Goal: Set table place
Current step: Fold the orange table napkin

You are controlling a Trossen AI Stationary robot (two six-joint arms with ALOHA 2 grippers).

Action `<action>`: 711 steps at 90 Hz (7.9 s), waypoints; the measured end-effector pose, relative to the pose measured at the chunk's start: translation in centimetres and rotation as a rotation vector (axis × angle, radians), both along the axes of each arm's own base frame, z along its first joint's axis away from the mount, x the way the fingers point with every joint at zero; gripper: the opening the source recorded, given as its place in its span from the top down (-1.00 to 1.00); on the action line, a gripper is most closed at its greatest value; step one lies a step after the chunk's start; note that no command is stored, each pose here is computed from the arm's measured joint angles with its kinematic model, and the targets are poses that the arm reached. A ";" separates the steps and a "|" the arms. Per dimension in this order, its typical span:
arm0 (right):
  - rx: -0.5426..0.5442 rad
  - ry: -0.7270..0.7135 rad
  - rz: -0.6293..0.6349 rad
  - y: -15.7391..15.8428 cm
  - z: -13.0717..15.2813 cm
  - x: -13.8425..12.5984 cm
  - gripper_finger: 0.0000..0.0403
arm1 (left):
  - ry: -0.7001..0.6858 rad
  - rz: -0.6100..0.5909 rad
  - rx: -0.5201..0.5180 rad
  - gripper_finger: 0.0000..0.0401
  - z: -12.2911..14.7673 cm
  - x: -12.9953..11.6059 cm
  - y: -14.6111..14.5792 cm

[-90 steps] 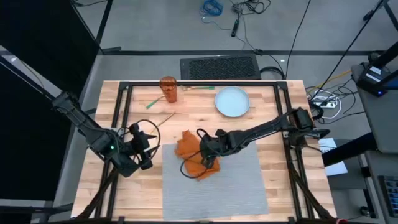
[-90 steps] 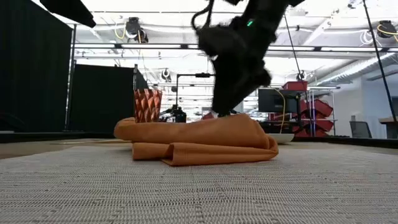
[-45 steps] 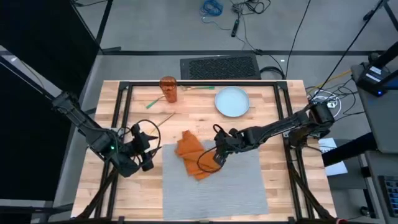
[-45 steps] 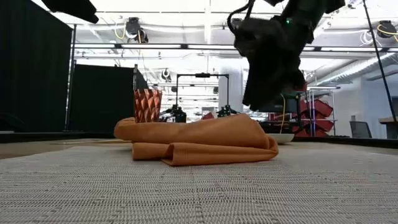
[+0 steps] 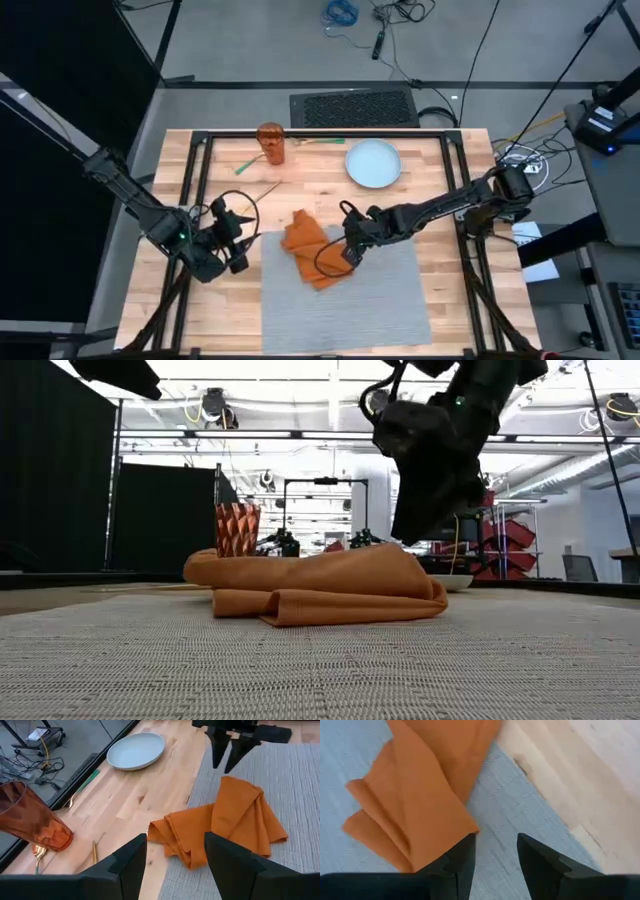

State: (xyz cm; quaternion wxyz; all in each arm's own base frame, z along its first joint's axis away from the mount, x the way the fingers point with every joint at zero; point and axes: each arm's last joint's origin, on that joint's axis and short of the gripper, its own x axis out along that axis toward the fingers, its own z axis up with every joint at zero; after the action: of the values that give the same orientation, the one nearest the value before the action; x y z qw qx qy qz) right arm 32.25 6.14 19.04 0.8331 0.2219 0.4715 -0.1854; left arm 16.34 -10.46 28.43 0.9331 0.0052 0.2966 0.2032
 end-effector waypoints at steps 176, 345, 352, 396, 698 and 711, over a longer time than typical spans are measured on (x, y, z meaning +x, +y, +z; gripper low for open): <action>0.162 -0.122 0.207 0.9 -1.2 2.4 1.00 | 0.021 -0.017 -0.022 0.08 -0.1 0.0 0.0; 0.100 -0.309 0.439 9.2 -3.4 11.3 0.98 | 0.152 -0.013 0.016 0.08 -3.5 4.5 -0.8; 0.112 -0.337 0.446 9.3 -3.7 11.6 0.99 | 0.132 -0.013 0.009 0.08 -3.4 4.9 -0.7; 0.205 -0.455 0.540 10.4 -6.4 16.0 1.00 | -0.006 -0.044 -0.006 0.08 0.9 3.8 0.4; -0.538 0.050 -0.399 2.5 2.9 -14.1 -0.01 | -0.009 -0.060 -0.020 0.08 1.0 3.4 0.3; -0.516 0.050 -0.401 2.6 2.8 -14.0 -0.01 | -0.009 -0.060 -0.020 0.08 1.0 3.4 0.3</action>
State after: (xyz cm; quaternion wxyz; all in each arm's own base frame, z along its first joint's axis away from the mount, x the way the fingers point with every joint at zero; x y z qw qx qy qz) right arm 18.23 8.74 21.86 0.7970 0.0873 0.3761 -0.4645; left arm 19.75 -10.14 29.42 0.9402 0.0037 0.2941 0.1720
